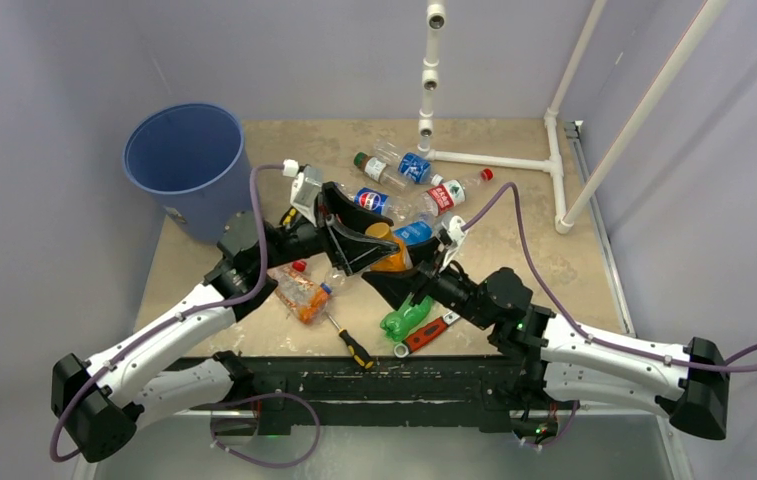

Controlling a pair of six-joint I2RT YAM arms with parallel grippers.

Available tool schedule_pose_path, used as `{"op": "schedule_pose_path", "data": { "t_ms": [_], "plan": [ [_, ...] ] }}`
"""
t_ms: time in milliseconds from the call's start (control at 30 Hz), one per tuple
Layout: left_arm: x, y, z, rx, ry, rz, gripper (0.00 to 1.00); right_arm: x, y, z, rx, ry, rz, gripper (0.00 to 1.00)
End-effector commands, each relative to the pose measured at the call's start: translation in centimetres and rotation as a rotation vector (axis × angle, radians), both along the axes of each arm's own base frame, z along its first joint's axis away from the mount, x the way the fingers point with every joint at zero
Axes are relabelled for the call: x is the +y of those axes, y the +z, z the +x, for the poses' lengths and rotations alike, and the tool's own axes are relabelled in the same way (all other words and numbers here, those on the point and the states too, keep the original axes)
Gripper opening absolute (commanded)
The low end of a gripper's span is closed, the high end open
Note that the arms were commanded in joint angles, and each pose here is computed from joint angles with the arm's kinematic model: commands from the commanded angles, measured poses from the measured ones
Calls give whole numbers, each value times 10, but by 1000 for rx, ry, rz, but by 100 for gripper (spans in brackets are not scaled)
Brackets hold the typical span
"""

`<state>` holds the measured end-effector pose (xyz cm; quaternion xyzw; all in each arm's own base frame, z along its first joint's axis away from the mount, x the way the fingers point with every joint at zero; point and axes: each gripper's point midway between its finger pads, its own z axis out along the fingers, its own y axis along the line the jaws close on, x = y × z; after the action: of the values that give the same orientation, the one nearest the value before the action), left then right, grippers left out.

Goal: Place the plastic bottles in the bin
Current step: Place the plastic bottle in the trash bin.

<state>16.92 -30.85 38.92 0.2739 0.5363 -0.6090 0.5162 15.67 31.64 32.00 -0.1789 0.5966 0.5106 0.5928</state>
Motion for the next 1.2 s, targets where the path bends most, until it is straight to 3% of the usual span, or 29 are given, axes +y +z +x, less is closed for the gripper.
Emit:
{"op": "schedule_pose_path", "data": {
  "t_ms": [0,33,233,267,300,367,400,433,533,667,933,1033,1167],
  "plan": [
    [2,28,-13,-49,-46,-53,62,-2,28,0,-41,-9,61,32],
    [2,29,-14,-50,-52,-57,59,-2,28,0,-41,-9,60,32],
    [-2,26,-21,-49,-117,-48,13,-3,27,0,-36,-13,59,35],
    [-2,26,-22,-51,-120,-48,3,-4,28,1,-32,-15,60,39],
    [-1,25,-23,-54,-118,-48,0,-4,29,0,-33,-9,61,48],
    [1,26,-22,-66,-99,-46,0,-5,31,-3,-32,1,67,83],
    [4,28,-20,-77,-71,-42,0,-8,34,-4,-26,-3,69,94],
    [6,28,-14,-83,-25,-21,0,-11,37,-4,-24,-9,66,98],
    [27,41,19,-118,228,61,0,-26,52,-7,-42,-27,58,99],
    [89,64,82,-96,727,165,0,-58,64,-12,-50,-81,71,99],
    [205,107,156,-191,1547,364,0,-78,35,-10,17,-136,92,99],
    [248,108,196,-169,1729,423,0,-69,17,-8,61,-122,79,99],
    [306,113,212,-145,1986,396,0,-56,0,-12,91,-71,57,99]
  ]
}}
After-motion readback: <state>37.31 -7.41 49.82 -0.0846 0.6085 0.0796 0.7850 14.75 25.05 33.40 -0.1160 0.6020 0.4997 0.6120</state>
